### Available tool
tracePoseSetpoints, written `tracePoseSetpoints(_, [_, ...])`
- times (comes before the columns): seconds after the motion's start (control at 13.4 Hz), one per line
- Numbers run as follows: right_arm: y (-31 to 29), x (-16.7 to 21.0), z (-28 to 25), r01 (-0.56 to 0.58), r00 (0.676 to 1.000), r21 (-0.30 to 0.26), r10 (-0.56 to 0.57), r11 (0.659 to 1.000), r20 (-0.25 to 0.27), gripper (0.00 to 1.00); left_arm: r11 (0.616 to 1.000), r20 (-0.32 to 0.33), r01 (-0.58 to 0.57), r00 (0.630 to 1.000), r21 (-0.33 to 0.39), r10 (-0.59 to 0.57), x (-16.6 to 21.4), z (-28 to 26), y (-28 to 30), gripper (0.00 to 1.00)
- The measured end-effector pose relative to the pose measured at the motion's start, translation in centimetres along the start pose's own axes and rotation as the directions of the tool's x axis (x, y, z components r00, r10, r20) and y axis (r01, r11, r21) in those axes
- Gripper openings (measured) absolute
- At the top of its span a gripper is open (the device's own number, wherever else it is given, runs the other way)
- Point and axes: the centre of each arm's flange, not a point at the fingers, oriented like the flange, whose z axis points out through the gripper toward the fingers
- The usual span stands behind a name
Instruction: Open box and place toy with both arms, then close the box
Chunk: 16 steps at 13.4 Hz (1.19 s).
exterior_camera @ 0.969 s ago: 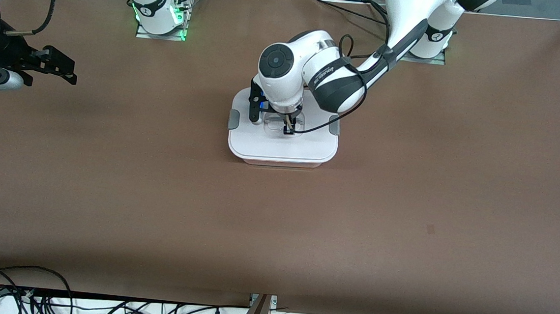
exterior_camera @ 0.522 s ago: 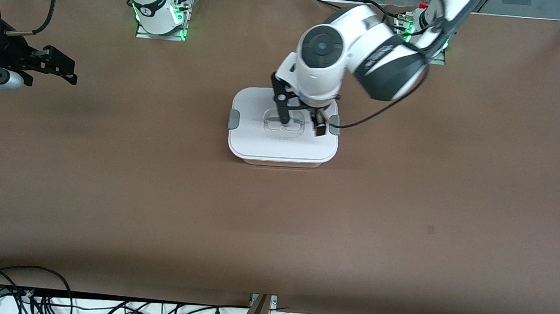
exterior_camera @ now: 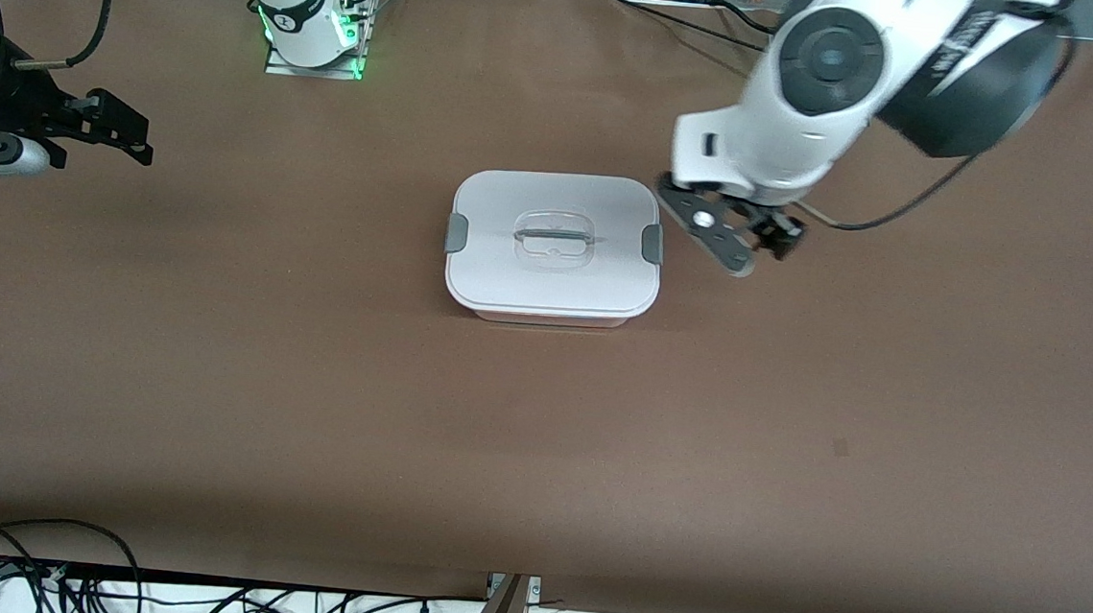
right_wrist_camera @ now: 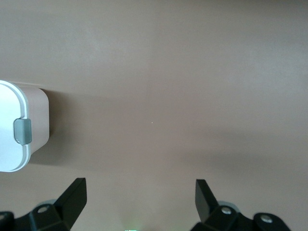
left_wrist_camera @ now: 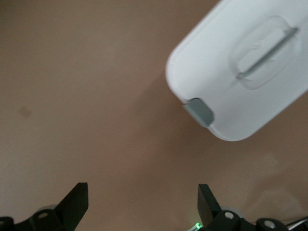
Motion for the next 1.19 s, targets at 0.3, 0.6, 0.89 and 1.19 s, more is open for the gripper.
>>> tracePoseSetpoints(0.3, [0.0, 0.0, 0.0, 0.000, 1.000, 0.000, 0.000, 1.000, 0.000, 1.00, 0.967, -0.100, 0.250, 0.962, -0.048, -0.254, -5.9, -2.7, -11.2, 1.00])
tracePoseSetpoints(0.6, [0.1, 0.0, 0.0, -0.001, 1.000, 0.000, 0.001, 1.000, 0.000, 1.00, 0.884, -0.098, 0.462, 0.878, -0.075, -0.468, -11.7, -1.7, -18.9, 1.00])
tracePoseSetpoints(0.89, [0.5, 0.0, 0.0, -0.009, 1.000, 0.000, 0.009, 1.000, 0.002, 1.00, 0.829, -0.109, 0.540, 0.824, -0.145, -0.556, -14.0, -1.5, -21.9, 1.00])
tracePoseSetpoints(1.19, [0.8, -0.3, 0.2, -0.015, 1.000, 0.001, 0.015, 1.000, 0.026, 1.00, 0.800, -0.121, 0.576, 0.793, -0.166, -0.597, -14.7, -2.5, -21.6, 1.00])
